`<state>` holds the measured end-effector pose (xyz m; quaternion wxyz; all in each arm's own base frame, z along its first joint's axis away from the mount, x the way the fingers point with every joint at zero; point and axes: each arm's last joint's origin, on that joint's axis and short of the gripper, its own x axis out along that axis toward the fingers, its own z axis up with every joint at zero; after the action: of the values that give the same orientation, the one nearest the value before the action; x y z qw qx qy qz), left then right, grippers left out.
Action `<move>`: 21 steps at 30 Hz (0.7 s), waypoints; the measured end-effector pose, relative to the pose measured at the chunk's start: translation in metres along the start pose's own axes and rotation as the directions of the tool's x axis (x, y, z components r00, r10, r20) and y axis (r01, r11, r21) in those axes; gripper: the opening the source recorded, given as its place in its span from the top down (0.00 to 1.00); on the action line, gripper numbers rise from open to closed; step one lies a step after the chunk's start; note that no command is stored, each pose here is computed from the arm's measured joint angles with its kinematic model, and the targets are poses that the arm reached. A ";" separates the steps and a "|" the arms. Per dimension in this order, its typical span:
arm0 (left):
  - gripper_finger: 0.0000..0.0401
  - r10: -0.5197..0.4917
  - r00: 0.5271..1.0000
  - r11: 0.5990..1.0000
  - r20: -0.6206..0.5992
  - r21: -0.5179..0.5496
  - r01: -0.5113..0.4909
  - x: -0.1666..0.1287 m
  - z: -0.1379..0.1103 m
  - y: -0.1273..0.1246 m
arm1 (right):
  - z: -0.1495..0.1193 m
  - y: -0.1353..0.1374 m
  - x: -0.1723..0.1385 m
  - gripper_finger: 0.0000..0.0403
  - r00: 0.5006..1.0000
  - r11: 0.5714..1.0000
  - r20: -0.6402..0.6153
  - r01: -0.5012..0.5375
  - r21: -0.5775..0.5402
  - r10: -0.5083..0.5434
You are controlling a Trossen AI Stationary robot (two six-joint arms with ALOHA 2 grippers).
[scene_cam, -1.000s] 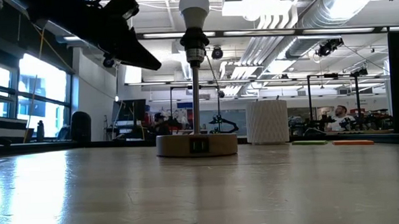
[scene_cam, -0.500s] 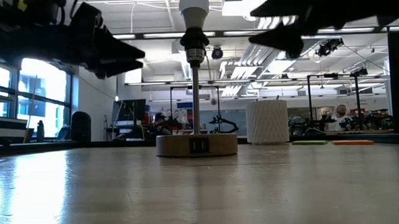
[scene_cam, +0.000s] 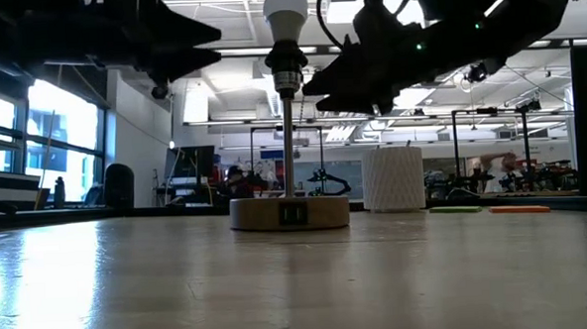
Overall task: Screw lightbulb
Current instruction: Remove the light bulb from the lamp
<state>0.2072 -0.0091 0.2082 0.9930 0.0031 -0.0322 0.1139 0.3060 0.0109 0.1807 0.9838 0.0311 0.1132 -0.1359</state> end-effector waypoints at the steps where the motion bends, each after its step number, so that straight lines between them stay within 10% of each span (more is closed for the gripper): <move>1: 0.32 -0.020 1.000 1.000 0.005 0.015 0.020 0.001 0.001 -0.002 | -0.001 -0.001 0.000 0.24 1.000 1.000 -0.009 0.003 0.006 -0.003; 21: 0.30 -0.085 0.993 0.993 -0.084 0.074 0.091 0.053 -0.007 0.002 | 0.010 0.004 -0.013 0.24 0.997 0.997 0.002 0.074 0.006 -0.074</move>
<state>0.2592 0.0049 0.2044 0.9967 0.0384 0.0123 0.0710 0.2972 0.0175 0.1933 0.9781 0.0297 0.1130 -0.1724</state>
